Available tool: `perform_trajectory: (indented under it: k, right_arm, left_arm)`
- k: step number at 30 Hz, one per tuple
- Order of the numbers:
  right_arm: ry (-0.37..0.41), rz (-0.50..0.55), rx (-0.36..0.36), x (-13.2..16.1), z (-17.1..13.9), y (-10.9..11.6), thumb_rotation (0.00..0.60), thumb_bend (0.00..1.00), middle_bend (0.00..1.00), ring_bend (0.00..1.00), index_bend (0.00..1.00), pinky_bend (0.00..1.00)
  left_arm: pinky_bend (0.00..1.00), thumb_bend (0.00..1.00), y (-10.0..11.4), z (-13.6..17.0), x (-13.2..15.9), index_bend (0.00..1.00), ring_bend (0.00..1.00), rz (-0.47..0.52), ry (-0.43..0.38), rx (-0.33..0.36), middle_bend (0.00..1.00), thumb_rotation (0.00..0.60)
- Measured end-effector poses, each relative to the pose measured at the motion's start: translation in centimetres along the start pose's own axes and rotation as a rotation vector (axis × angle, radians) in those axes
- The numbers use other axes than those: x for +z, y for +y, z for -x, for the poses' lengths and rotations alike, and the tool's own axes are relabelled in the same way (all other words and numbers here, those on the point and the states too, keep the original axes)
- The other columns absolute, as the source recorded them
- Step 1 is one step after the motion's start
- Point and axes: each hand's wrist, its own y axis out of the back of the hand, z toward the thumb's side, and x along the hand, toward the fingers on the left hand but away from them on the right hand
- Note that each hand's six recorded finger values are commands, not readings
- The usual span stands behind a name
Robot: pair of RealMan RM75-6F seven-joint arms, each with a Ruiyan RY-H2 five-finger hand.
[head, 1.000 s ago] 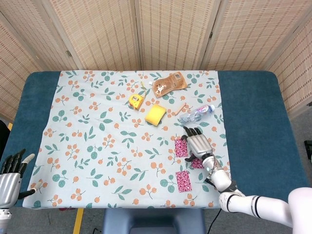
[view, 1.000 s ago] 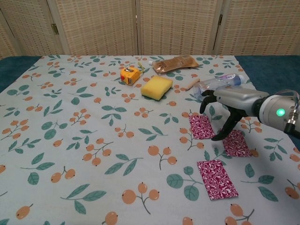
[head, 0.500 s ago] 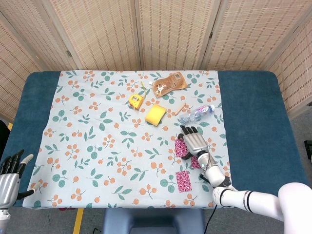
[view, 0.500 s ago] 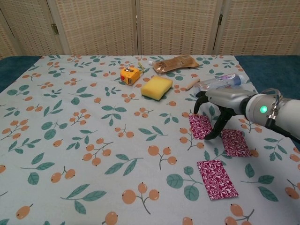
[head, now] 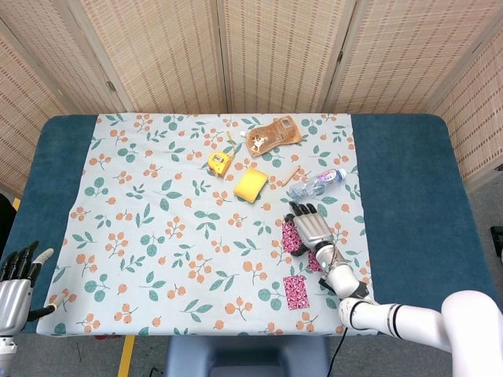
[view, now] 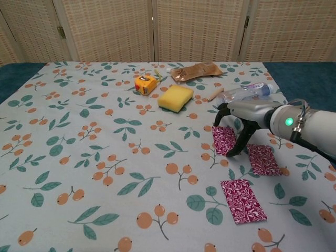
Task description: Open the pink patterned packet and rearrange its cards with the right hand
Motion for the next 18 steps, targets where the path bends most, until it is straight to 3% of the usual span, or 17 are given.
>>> perform_trajectory:
  k: [14, 18]
  right_arm:
    - [0.002, -0.010, 0.024, 0.21, -0.29, -0.14, 0.529, 0.15, 0.00, 0.00, 0.23, 0.00]
    - [0.001, -0.018, 0.026, 0.25, -0.36, -0.19, 0.529, 0.15, 0.00, 0.00, 0.19, 0.00]
  left_arm:
    - [0.00, 0.26, -0.11, 0.04, -0.18, 0.18, 0.04, 0.003, 0.003, -0.001, 0.00, 0.600]
    - [0.00, 0.26, -0.12, 0.08, -0.21, 0.17, 0.04, 0.003, 0.003, -0.001, 0.00, 0.600]
